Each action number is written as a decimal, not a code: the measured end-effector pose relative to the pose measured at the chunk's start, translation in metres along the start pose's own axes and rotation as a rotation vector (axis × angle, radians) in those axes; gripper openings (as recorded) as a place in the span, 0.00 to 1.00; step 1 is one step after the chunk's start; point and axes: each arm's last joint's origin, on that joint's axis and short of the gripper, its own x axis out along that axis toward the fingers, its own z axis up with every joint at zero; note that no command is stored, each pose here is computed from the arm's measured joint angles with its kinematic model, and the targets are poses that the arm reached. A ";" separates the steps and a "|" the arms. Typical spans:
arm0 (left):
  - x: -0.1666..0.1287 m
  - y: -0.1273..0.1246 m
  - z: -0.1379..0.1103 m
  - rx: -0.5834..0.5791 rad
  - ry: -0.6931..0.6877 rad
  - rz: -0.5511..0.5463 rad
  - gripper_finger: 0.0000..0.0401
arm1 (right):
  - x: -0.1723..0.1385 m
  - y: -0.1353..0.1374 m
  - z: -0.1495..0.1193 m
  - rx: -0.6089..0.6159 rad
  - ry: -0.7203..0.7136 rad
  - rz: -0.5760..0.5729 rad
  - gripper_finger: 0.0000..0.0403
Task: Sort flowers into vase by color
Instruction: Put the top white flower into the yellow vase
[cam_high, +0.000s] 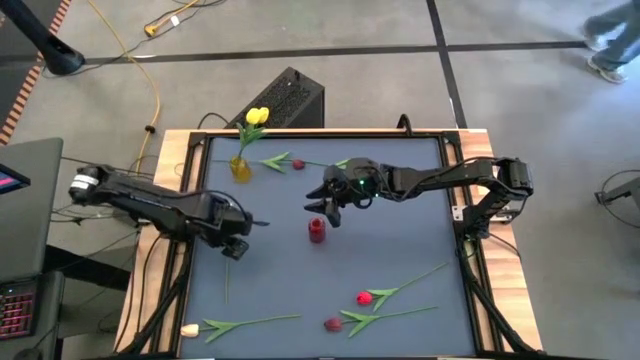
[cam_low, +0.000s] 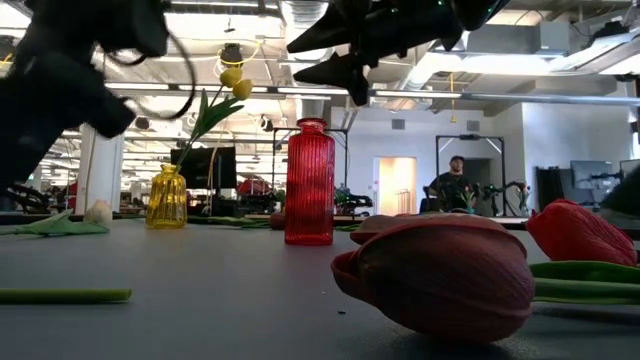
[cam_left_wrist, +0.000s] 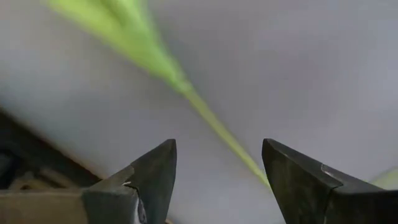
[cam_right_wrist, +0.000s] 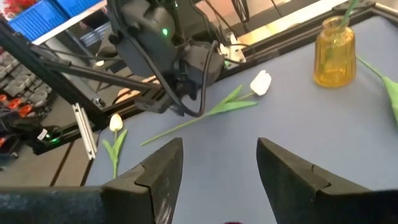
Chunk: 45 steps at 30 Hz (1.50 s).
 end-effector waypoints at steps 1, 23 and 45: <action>0.005 0.003 -0.002 -0.025 0.002 0.016 0.56 | 0.000 0.000 -0.001 0.001 0.007 -0.001 0.57; 0.050 0.010 -0.017 -0.122 -0.130 -0.035 0.43 | 0.000 0.001 -0.005 -0.020 0.043 -0.007 0.57; 0.016 -0.030 -0.027 0.167 -0.311 -0.163 0.00 | -0.001 -0.005 -0.002 -0.034 0.028 -0.024 0.57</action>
